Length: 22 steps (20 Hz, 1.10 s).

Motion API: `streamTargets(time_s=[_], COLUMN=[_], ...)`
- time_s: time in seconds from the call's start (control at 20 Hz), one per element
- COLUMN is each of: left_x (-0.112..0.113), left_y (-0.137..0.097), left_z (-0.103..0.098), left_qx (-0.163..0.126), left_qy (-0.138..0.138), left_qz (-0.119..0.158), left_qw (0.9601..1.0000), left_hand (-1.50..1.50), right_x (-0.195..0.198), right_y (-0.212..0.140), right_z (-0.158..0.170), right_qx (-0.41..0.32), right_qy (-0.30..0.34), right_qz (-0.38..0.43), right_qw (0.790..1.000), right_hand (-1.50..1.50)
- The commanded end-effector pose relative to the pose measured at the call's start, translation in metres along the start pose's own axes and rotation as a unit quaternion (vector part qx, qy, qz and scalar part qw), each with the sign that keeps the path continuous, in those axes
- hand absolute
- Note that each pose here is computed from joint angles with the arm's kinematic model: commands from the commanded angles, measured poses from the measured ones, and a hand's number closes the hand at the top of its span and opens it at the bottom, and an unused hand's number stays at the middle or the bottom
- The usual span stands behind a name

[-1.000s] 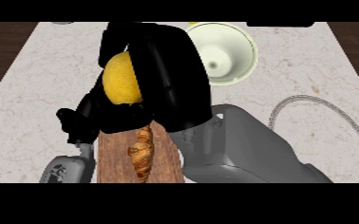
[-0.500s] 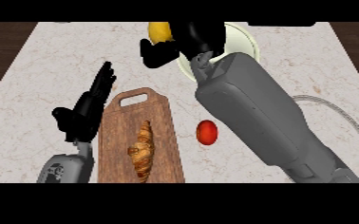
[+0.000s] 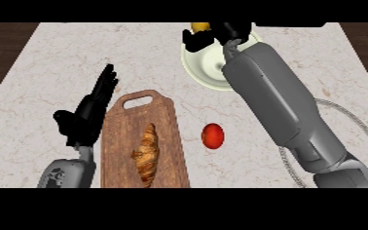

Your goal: Pick the lemon from the placemat and place it in the bowl

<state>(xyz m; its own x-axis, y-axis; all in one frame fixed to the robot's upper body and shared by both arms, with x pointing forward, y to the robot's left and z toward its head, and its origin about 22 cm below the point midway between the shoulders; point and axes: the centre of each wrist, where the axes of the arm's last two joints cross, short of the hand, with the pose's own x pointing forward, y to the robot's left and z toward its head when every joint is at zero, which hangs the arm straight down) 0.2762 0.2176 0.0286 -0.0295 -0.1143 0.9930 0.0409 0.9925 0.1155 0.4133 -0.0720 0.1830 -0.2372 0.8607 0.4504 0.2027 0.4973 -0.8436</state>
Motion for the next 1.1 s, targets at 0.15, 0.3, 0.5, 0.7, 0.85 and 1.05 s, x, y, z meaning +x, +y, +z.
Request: streamTargets(time_s=[0.15,0.3,0.5,0.7,0.85,1.05], left_x=[0.019,-0.004,0.005,0.004,0.006,-0.002], left_y=[-0.019,-0.01,-0.016,-0.004,-0.016,-0.014], left_z=[-0.002,0.013,-0.003,-0.002,-0.001,0.004], left_qx=[-0.01,-0.006,-0.017,-0.02,-0.005,-0.014], left_qy=[-0.009,-0.002,-0.011,-0.004,-0.004,-0.004], left_qz=[0.006,0.005,0.007,0.001,0.002,-0.011], left_qw=[0.9999,1.0,0.9998,0.9998,1.0,0.9998], left_hand=[0.0,0.0,0.0,0.0,0.0,0.0], right_x=[-0.071,-0.085,-0.118,-0.121,-0.144,-0.149], right_y=[0.037,0.027,0.039,0.048,0.028,0.018], right_z=[-0.004,-0.016,-0.005,-0.001,-0.004,-0.006], right_qx=[0.002,0.049,0.09,0.141,0.107,0.04], right_qy=[0.031,0.047,0.088,0.047,0.026,-0.012], right_qz=[0.026,0.015,-0.051,-0.097,-0.148,-0.204], right_qw=[0.999,0.998,0.991,0.984,0.983,0.978], right_hand=[1.5,1.5,-1.5,-1.5,-1.5,-1.5])
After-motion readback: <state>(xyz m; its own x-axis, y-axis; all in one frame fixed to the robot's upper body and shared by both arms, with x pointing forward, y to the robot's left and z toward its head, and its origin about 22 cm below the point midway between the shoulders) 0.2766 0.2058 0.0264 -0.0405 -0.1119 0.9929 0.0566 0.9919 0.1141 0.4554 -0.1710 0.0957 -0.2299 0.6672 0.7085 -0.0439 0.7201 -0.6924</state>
